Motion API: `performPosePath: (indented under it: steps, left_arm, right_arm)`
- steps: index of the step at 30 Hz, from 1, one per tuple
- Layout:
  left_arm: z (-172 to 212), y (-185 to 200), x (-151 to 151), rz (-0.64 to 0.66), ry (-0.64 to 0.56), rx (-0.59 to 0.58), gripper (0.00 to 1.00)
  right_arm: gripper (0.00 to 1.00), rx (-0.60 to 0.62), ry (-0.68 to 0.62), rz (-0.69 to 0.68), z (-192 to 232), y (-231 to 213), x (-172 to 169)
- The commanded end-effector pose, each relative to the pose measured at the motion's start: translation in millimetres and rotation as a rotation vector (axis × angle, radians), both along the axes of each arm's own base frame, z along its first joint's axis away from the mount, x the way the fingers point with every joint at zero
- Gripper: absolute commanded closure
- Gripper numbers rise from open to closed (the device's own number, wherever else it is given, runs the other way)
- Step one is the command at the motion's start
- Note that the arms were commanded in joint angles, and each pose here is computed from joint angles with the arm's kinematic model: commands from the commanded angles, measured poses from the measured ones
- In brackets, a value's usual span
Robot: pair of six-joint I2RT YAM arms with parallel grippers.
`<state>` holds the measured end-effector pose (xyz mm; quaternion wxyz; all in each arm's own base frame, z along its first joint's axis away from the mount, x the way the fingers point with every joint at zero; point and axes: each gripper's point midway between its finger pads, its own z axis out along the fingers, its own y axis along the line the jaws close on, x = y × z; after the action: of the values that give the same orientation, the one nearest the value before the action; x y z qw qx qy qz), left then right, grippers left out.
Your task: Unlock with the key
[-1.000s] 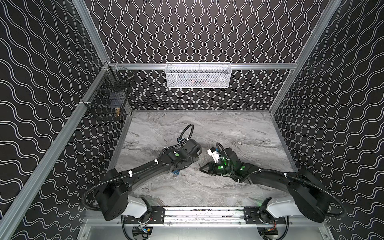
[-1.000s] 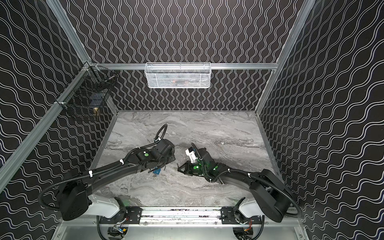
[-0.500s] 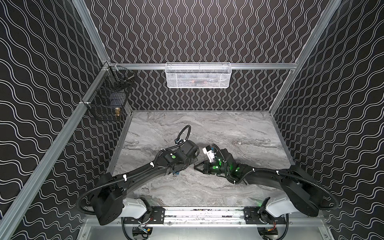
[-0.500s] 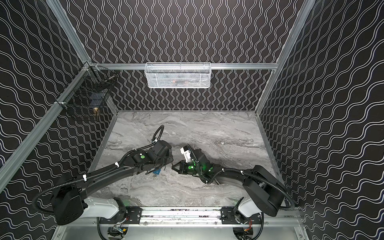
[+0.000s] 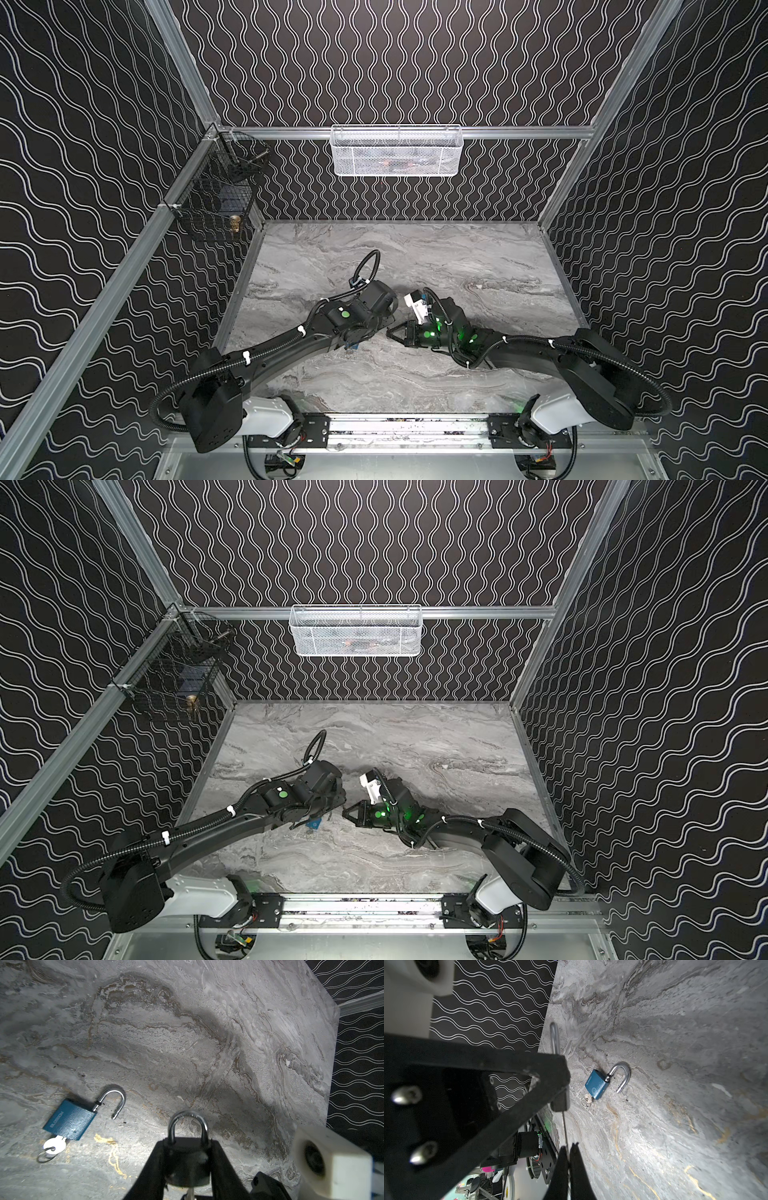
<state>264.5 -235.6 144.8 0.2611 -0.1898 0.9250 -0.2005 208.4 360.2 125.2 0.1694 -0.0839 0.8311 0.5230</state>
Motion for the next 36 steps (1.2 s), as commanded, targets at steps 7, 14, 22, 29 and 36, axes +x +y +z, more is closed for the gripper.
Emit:
performPosePath:
  steps: [7, 14, 22, 29, 36]
  left_arm:
    - [7, -1, 4, 0.017, -0.020, -0.022, 0.89]
    - [5, 3, 4, 0.029, -0.022, -0.005, 0.89]
    - [8, 3, 5, 0.028, -0.028, -0.001, 0.90]
    - [4, 8, 4, 0.037, -0.025, 0.027, 0.92]
    - [0, 14, 3, 0.052, -0.021, 0.047, 0.93]
  right_arm:
    - [1.00, 0.057, -0.051, -0.017, 18, 5, 8]
    - [1.00, 0.073, -0.056, -0.005, 24, 8, 7]
    - [1.00, 0.071, -0.052, -0.026, 23, 5, 9]
    - [1.00, 0.080, -0.048, -0.050, 27, 4, 13]
    - [1.00, 0.074, -0.045, -0.075, 31, 0, 16]
